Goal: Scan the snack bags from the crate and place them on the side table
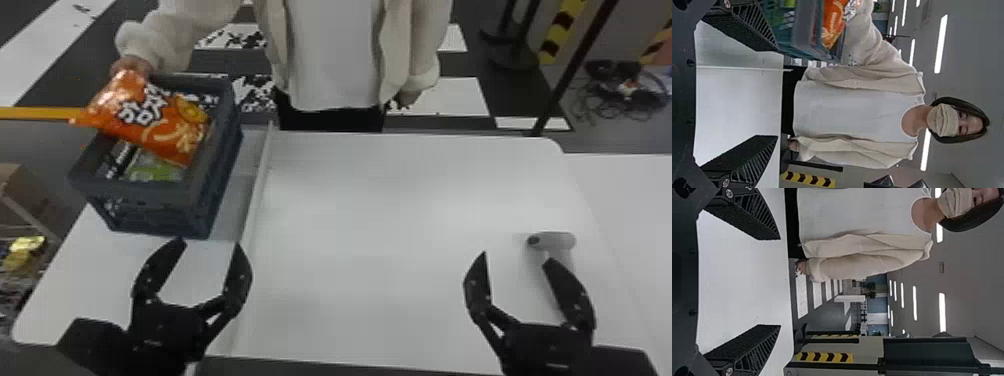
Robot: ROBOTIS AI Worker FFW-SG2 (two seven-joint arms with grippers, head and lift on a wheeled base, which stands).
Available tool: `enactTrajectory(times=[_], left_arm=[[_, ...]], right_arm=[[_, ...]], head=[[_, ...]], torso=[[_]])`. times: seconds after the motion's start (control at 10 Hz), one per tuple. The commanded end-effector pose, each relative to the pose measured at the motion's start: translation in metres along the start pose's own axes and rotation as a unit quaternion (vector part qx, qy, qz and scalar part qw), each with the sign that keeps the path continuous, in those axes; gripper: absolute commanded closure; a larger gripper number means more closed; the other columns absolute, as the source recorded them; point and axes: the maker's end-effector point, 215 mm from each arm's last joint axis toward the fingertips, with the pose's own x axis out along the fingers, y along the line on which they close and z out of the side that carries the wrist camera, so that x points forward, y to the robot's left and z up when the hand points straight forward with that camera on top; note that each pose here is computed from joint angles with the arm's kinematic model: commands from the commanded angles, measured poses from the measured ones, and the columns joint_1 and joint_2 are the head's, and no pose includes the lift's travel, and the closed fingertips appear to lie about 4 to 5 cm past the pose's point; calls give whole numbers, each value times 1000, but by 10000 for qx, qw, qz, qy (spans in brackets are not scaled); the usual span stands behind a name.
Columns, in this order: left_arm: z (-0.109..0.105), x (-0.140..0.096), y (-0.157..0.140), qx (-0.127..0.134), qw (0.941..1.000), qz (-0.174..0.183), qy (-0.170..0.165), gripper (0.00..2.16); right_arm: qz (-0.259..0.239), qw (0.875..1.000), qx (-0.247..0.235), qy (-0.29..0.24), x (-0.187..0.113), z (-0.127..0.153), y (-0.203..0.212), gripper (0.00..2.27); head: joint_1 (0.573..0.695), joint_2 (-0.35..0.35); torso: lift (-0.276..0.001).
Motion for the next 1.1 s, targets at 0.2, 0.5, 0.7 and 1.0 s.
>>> enactTrajectory(times=[0.2,0.5,0.7,1.0], left_arm=[[3,1,-1,-1,10000,-6,-27,80],[11,5,18,-69,9998,155,-50,80],[25,18,44,85,9994,334,56,80],[28,36,95,-12,9960,662,604,83]], right_arm=[[9,10000,0,1,0,0,1,83],[9,10000,-3,16,0,-1,1,83],[8,10000,-4,32,-1,-2,1,87],[44,9999,-54,128,-3,-8,2,87]], head=[[695,38],[695,37],[695,68],[695,125]], torso=[[-50],[-50],[-50],[-50]])
